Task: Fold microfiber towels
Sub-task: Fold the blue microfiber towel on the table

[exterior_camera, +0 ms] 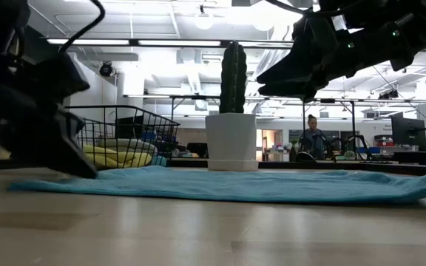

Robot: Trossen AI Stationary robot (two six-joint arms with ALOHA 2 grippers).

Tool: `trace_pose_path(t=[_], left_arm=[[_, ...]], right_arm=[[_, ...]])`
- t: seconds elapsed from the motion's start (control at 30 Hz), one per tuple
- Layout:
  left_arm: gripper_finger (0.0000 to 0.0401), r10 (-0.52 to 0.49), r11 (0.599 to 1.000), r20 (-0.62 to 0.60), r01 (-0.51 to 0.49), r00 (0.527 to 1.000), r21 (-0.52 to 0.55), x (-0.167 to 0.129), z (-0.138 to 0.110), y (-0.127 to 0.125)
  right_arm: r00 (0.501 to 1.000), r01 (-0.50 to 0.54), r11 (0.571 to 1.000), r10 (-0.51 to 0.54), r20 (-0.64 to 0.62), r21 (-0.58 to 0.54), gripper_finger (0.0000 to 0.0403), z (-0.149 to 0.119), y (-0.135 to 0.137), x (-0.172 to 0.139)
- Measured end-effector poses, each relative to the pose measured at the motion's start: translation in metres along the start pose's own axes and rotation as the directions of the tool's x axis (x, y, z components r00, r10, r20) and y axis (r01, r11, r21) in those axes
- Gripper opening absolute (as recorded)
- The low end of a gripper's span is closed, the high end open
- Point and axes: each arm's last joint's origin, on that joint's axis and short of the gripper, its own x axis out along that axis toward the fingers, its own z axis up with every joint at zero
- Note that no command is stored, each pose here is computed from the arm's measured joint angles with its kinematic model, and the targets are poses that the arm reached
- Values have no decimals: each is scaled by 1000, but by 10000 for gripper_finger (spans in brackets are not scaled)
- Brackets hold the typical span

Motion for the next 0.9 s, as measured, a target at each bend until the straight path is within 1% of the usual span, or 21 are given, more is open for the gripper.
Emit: trace_pose_path(t=[0.2, 0.3, 0.37, 0.53, 0.63, 0.7, 0.77, 0.83, 0.9], left_arm=[[0, 40, 999, 19, -39, 999, -11, -16, 12, 7], [0, 38, 999, 49, -36, 998, -22, -23, 19, 9], [0, 19, 1000, 69, -18, 997, -15, -28, 23, 9], [0, -31, 999, 135, 25, 990, 47, -40, 37, 10], [0, -82, 996, 150, 76, 985, 45, -46, 44, 9], [0, -162, 986, 133, 156, 978, 58, -48, 50, 3], [0, -245, 967, 84, 237, 966, 97, -49, 53, -4], [0, -271, 954, 25, 265, 962, 140, -50, 52, -13], [1, -266, 946, -35, 268, 963, 183, -51, 53, -23]], right_arm=[[1000, 0, 1000, 0, 1, 4, 197, 0, 0, 0], [1000, -1, 1000, 1, 3, 4, 197, 0, 0, 0], [1000, -1, 1000, 1, 4, 2, 197, 1, 0, 0], [1000, -2, 1000, 2, 8, 2, 197, 1, 0, 0], [1000, -2, 1000, 2, 8, 4, 197, 1, 0, 0], [1000, -2, 1000, 2, 8, 4, 197, 1, 0, 0], [1000, -2, 1000, 2, 11, 3, 197, 1, 0, 0], [1000, -2, 1000, 2, 13, 3, 197, 2, 0, 0], [1000, -2, 1000, 2, 15, 3, 197, 2, 0, 0]])
